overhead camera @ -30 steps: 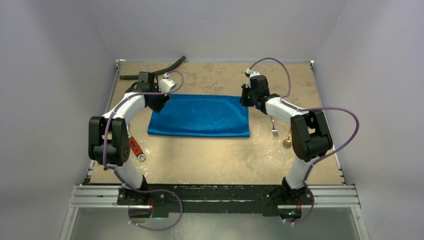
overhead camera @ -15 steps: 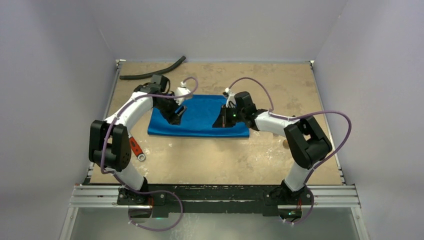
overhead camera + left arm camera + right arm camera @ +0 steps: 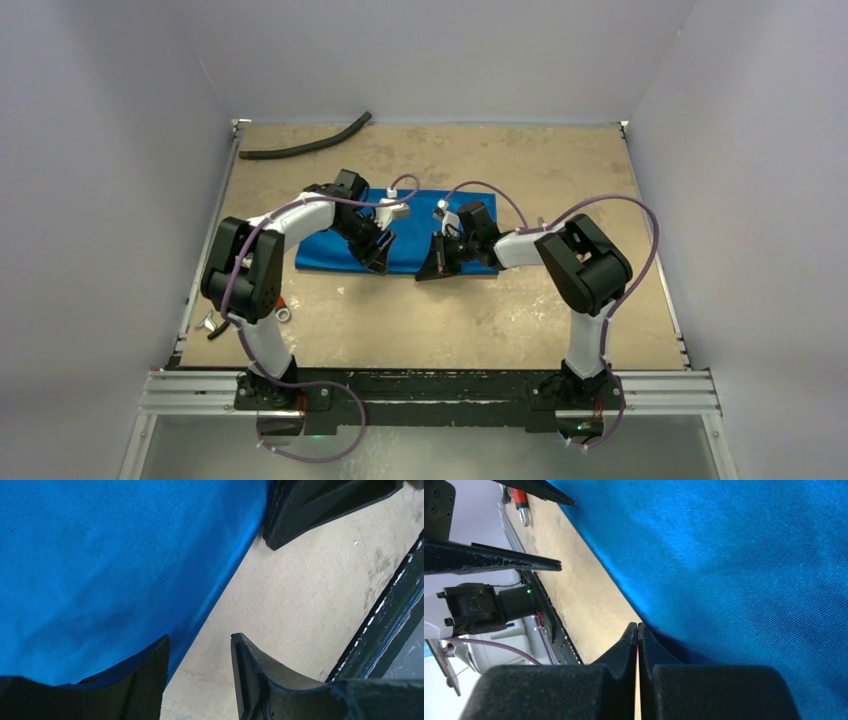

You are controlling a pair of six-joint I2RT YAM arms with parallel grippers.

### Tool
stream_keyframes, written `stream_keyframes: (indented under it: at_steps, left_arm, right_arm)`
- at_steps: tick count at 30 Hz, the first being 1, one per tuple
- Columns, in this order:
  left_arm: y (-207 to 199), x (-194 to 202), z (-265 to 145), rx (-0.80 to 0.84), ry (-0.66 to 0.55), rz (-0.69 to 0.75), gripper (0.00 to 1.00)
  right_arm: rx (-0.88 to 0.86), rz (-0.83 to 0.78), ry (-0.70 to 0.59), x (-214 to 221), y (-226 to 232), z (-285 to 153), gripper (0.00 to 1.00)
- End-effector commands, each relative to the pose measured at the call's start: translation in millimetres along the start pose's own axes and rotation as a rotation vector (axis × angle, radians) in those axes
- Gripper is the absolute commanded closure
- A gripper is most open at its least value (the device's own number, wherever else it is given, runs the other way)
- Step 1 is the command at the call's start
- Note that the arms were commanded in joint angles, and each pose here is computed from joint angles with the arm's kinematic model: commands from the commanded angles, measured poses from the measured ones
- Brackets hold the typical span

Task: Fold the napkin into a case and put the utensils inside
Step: Smooth out the rectangle-folded napkin at the center of the board.

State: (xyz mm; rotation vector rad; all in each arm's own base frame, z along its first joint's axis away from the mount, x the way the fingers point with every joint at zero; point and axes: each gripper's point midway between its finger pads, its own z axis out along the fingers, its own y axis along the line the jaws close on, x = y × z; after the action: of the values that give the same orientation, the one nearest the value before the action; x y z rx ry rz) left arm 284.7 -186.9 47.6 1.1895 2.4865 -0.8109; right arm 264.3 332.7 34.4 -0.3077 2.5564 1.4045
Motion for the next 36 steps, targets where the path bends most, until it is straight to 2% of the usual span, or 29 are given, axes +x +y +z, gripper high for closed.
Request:
stream_keyframes:
  at_steps: [1, 8, 18, 26, 36]
  left_arm:
    - [-4, -36, 6, 0.046, -0.087, 0.008, 0.53]
    - [-5, -40, 20, 0.059, -0.079, 0.011, 0.55]
    - [16, -19, 35, -0.054, -0.021, 0.035, 0.59]
    - [22, -11, 39, -0.094, -0.009, 0.036, 0.59]
    - [24, -3, 40, -0.126, 0.015, 0.048, 0.59]
  right_arm:
    - [-0.033, 0.007, 0.008, -7, 4, 4, 1.0]
    - [-0.067, 0.06, 0.029, 6, -6, 0, 1.0]
    - [-0.203, -0.016, 0.004, -26, 41, -11, 1.0]
    - [-0.192, 0.036, 0.002, -35, 26, 10, 1.0]
    - [-0.133, 0.113, 0.045, -16, -3, 27, 1.0]
